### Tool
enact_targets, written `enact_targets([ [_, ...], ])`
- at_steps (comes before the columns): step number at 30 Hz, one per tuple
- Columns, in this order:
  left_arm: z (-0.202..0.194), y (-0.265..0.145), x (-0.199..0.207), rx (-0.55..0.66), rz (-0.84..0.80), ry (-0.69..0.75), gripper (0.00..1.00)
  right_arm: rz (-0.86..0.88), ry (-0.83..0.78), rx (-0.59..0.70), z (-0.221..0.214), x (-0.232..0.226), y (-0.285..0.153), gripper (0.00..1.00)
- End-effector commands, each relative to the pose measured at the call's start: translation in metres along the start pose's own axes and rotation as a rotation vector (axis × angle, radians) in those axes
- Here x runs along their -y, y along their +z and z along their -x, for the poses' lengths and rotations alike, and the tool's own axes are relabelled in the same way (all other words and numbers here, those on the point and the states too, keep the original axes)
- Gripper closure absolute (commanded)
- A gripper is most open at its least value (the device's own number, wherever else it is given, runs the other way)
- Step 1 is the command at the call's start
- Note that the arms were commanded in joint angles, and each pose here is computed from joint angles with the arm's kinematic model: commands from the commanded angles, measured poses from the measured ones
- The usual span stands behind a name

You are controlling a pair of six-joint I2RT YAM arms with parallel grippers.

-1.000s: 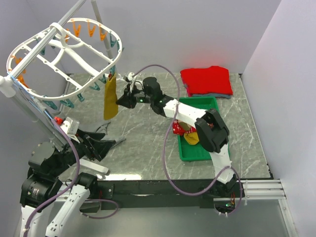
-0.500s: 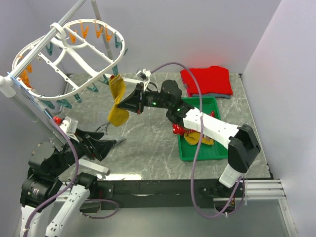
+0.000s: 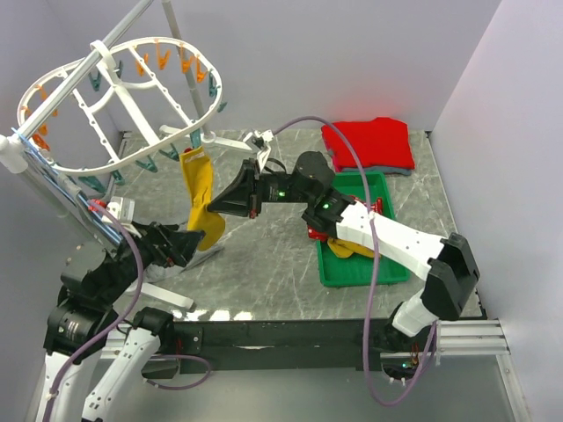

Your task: Remove the socks clipped to the hanger

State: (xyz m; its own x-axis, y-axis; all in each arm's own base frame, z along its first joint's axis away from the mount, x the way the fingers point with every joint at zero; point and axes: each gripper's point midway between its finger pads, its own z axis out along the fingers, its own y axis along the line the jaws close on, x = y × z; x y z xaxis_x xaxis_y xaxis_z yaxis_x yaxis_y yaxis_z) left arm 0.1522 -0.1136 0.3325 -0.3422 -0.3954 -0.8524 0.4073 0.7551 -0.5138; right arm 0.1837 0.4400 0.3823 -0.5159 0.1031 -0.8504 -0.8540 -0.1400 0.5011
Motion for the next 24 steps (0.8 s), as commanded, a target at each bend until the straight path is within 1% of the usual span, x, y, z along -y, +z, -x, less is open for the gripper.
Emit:
enact_targets([
  [1, 0.014, 0.014, -0.007, 0.057, 0.036, -0.018, 0.03, 0.107, -0.042, 0.043, 0.021, -0.047, -0.007, 1.00],
  [3, 0.011, 0.017, -0.001, 0.040, -0.005, -0.018, 0.05, 0.138, -0.039, 0.040, 0.022, -0.058, -0.006, 1.00],
  [5, 0.013, 0.019, 0.011, 0.039, -0.069, -0.014, 0.11, 0.149, -0.034, 0.032, 0.020, -0.062, -0.002, 1.00],
  [6, 0.007, 0.018, 0.018, 0.013, -0.118, -0.014, 0.14, 0.152, -0.035, 0.029, 0.020, -0.063, -0.001, 1.00],
  [9, 0.010, 0.013, 0.037, 0.016, -0.220, 0.002, 0.23, 0.146, -0.039, 0.019, 0.018, -0.063, 0.005, 1.00],
  [10, 0.008, 0.010, 0.043, 0.008, -0.250, 0.002, 0.30, 0.142, -0.042, 0.019, 0.018, -0.062, 0.006, 1.00],
  [12, 0.010, 0.004, 0.047, 0.022, -0.269, 0.009, 0.40, 0.135, -0.036, 0.015, 0.017, -0.059, 0.008, 1.00],
  [13, 0.011, 0.001, 0.047, 0.030, -0.265, 0.014, 0.49, 0.139, -0.039, 0.015, 0.018, -0.060, 0.009, 1.00],
  [14, 0.012, -0.001, 0.047, 0.034, -0.261, 0.017, 0.55, 0.135, -0.039, 0.014, 0.017, -0.058, 0.010, 1.00],
  [15, 0.010, -0.002, 0.046, 0.027, -0.253, 0.020, 0.67, 0.132, -0.042, 0.012, 0.017, -0.057, 0.010, 1.00],
  [16, 0.009, -0.002, 0.045, 0.021, -0.249, 0.022, 0.73, 0.124, -0.052, 0.022, 0.022, -0.058, 0.011, 1.00],
  [18, 0.009, -0.004, 0.046, 0.014, -0.246, 0.026, 0.88, 0.062, -0.058, 0.002, 0.019, -0.044, 0.013, 1.00],
  [19, 0.006, -0.005, 0.043, 0.003, -0.234, 0.021, 0.99, 0.031, -0.075, 0.022, 0.030, -0.042, 0.015, 0.94],
  [20, 0.006, -0.005, 0.043, 0.002, -0.228, 0.021, 0.99, -0.021, -0.079, -0.016, 0.023, -0.028, 0.016, 0.85],
  [21, 0.005, -0.006, 0.043, -0.003, -0.229, 0.026, 0.99, -0.054, -0.089, -0.024, 0.024, -0.022, 0.018, 0.71],
  [22, 0.004, -0.007, 0.042, -0.007, -0.228, 0.026, 0.99, -0.097, -0.121, 0.002, 0.039, -0.019, 0.020, 0.66],
  [23, 0.004, -0.008, 0.043, -0.008, -0.229, 0.029, 0.99, -0.147, -0.137, -0.031, 0.033, -0.005, 0.021, 0.54],
  [24, 0.004, -0.009, 0.043, -0.010, -0.230, 0.030, 0.99, -0.168, -0.153, -0.031, 0.036, -0.001, 0.022, 0.50],
])
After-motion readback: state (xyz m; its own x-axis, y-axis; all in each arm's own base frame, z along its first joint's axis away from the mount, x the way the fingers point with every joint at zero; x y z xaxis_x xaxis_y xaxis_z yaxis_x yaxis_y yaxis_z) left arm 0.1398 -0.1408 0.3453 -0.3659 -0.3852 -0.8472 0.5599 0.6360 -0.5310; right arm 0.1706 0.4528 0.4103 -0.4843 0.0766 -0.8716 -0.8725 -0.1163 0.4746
